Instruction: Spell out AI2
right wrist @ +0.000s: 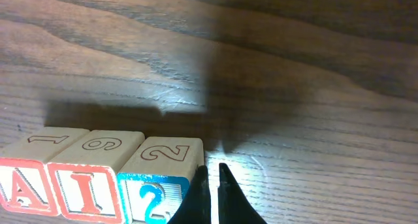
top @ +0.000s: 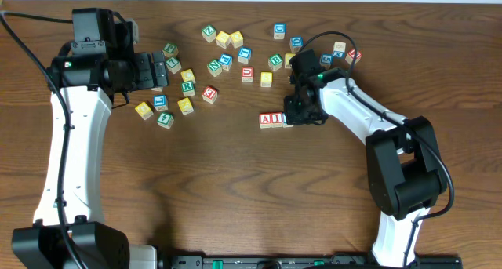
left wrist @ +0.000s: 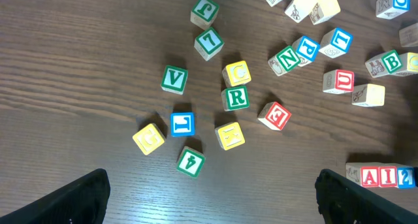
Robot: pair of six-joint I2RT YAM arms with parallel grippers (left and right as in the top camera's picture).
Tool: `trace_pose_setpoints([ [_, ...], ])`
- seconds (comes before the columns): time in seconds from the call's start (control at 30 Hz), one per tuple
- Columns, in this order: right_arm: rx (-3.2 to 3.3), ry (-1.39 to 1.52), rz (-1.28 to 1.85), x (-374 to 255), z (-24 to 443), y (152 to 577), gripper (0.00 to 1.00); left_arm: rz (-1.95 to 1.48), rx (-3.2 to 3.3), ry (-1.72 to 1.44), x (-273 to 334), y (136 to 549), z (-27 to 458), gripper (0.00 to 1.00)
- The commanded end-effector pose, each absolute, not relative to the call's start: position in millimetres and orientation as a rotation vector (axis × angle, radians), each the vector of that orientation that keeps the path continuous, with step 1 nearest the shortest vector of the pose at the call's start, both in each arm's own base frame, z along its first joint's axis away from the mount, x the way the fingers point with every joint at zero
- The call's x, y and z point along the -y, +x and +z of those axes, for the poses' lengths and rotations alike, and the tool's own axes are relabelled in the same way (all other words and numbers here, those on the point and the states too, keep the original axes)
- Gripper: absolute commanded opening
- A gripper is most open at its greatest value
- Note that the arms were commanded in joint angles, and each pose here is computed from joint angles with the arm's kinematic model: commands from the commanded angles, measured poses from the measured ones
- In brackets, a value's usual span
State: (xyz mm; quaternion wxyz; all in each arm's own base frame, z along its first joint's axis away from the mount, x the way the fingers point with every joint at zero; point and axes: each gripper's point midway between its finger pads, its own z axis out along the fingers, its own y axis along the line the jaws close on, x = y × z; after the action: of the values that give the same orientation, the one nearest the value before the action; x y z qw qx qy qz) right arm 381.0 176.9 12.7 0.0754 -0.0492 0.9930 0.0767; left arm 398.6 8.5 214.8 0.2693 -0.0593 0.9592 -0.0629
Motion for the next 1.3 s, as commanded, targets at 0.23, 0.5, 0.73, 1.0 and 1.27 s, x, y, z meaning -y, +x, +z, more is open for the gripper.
trace_pose_setpoints([
  [0.23,-3.033,-0.075,0.257,-182,7,369,0.01,-0.167,-2.589,-0.164,-9,398,214,0.99],
  [0.5,-3.063,-0.086,0.284,-187,7,360,0.01,-0.167,-2.589,-0.164,-9,398,214,0.99],
  [0.73,-3.042,-0.137,0.296,-200,8,359,0.02,-0.167,-2.589,-0.164,-9,398,214,0.99],
  [1.0,-3.045,-0.089,0.288,-202,7,358,0.01,-0.167,-2.589,-0.164,-9,398,214,0.99],
  [1.27,-3.025,-0.121,0.292,-199,21,369,0.02,-0.167,-2.589,-0.164,-9,398,214,0.99],
])
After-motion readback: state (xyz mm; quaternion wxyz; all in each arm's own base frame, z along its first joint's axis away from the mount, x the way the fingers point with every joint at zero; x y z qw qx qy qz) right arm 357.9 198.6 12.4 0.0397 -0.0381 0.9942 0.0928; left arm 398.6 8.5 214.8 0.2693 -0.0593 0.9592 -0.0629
